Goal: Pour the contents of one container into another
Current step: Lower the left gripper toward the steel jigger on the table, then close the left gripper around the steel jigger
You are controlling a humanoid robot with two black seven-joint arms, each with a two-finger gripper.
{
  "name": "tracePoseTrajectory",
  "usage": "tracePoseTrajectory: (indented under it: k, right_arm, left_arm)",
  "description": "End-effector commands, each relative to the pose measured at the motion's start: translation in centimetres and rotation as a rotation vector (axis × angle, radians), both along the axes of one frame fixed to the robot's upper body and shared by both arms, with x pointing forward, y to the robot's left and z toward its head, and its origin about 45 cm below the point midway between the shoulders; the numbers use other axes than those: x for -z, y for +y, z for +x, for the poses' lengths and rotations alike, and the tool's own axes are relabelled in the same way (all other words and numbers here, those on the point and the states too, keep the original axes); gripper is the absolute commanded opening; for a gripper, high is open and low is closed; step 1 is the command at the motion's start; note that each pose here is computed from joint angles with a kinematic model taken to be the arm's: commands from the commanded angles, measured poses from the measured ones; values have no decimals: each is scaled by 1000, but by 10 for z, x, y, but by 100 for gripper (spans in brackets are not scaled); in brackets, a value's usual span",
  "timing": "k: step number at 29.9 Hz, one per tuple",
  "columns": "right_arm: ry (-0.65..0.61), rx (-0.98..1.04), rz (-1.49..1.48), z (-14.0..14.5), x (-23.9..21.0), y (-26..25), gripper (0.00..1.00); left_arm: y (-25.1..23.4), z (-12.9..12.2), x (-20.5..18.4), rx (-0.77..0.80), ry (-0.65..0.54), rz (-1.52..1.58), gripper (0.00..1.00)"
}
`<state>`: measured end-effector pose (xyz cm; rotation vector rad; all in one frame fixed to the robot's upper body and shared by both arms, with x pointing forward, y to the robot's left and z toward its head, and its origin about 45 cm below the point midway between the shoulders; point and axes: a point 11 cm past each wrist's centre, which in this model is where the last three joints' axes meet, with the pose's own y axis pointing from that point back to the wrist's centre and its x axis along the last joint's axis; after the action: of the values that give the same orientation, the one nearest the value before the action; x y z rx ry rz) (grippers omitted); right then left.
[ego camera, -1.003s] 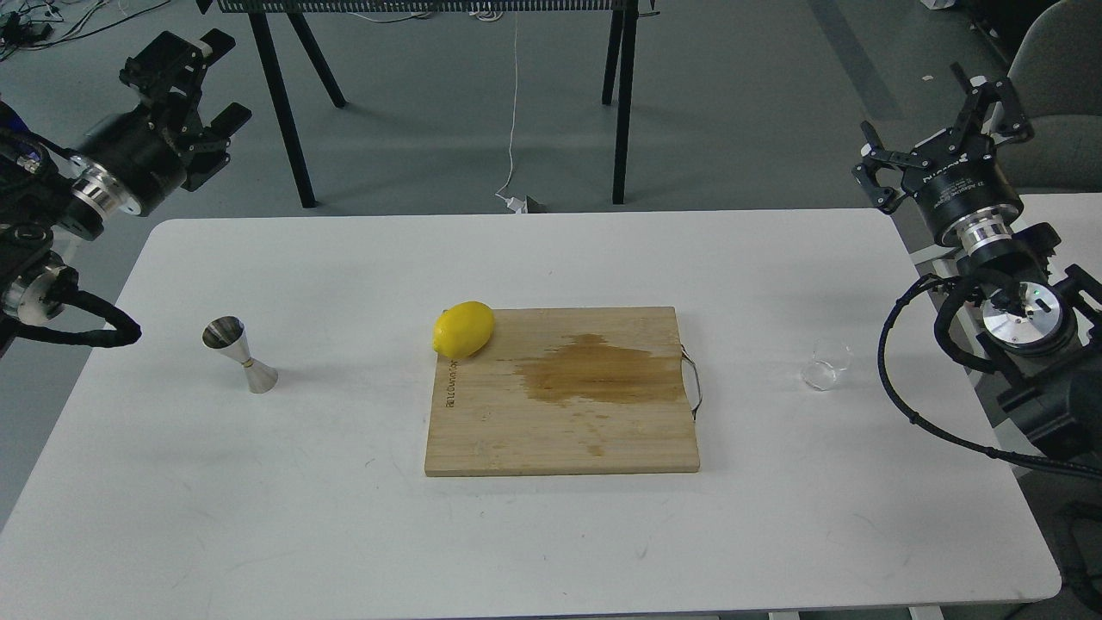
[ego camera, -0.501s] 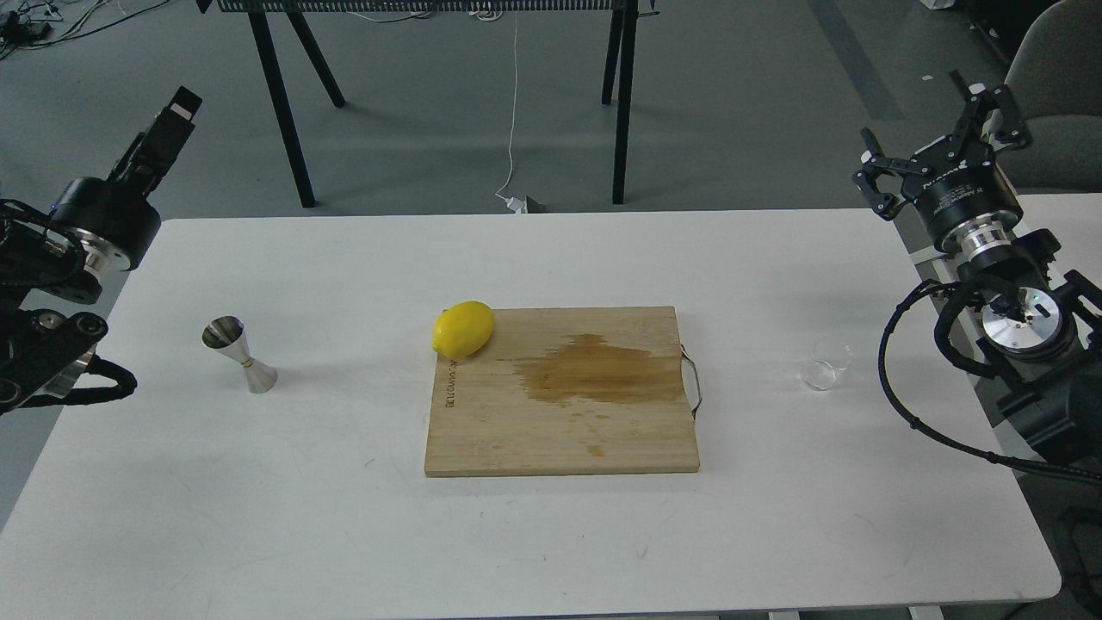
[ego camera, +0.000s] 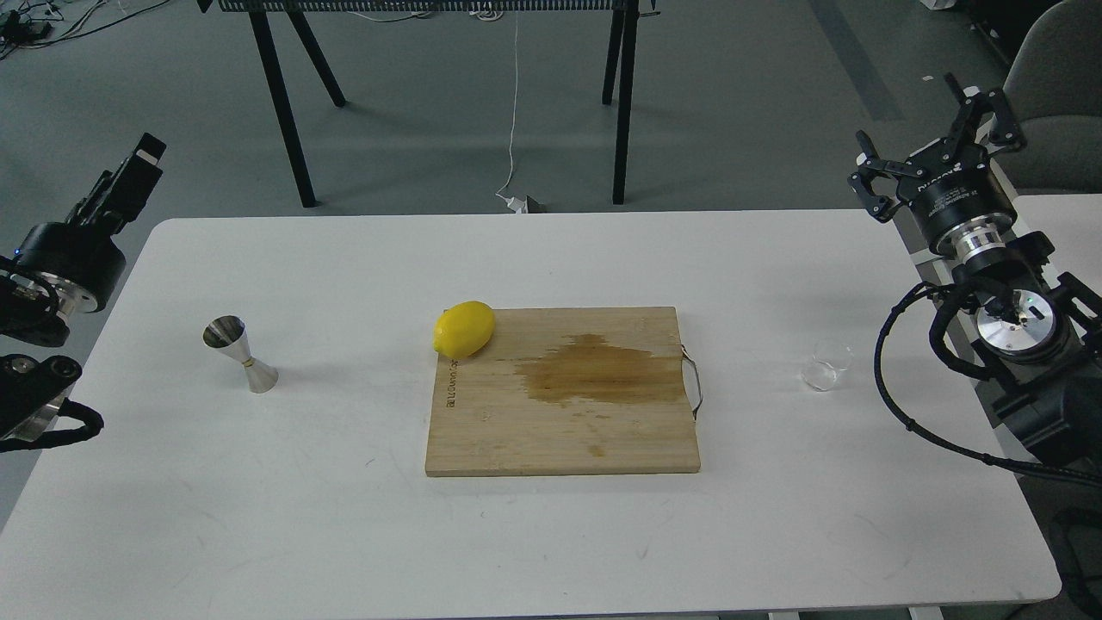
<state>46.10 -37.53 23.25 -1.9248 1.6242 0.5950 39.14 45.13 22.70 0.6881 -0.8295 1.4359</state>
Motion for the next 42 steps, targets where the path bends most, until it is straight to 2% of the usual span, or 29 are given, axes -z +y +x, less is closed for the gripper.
tracePoseTrajectory:
  k: [1,6,10,22,33,42]
  right_arm:
    - [2,1,0,0,1,0,100]
    - [3,1,-1,-1,1,0,100]
    - [9,3,0,-2,4,-1,100]
    - [22,6,1,-6,11,-3,100]
    - [32,10,-1,-9,16,-4,100]
    - [41,14,2,-12,20,-6,100]
  left_arm:
    - [-3,-1,0,-4,-30,54,100]
    - [-11,-5,12,42,-3,106,100]
    - [-19,-19,39,68,59,119,100]
    - [4,-28,54,7,103,154,100]
    - [-20,-34,90,40,161,146,100]
    - [-15,-47,103,41,199,173,100]
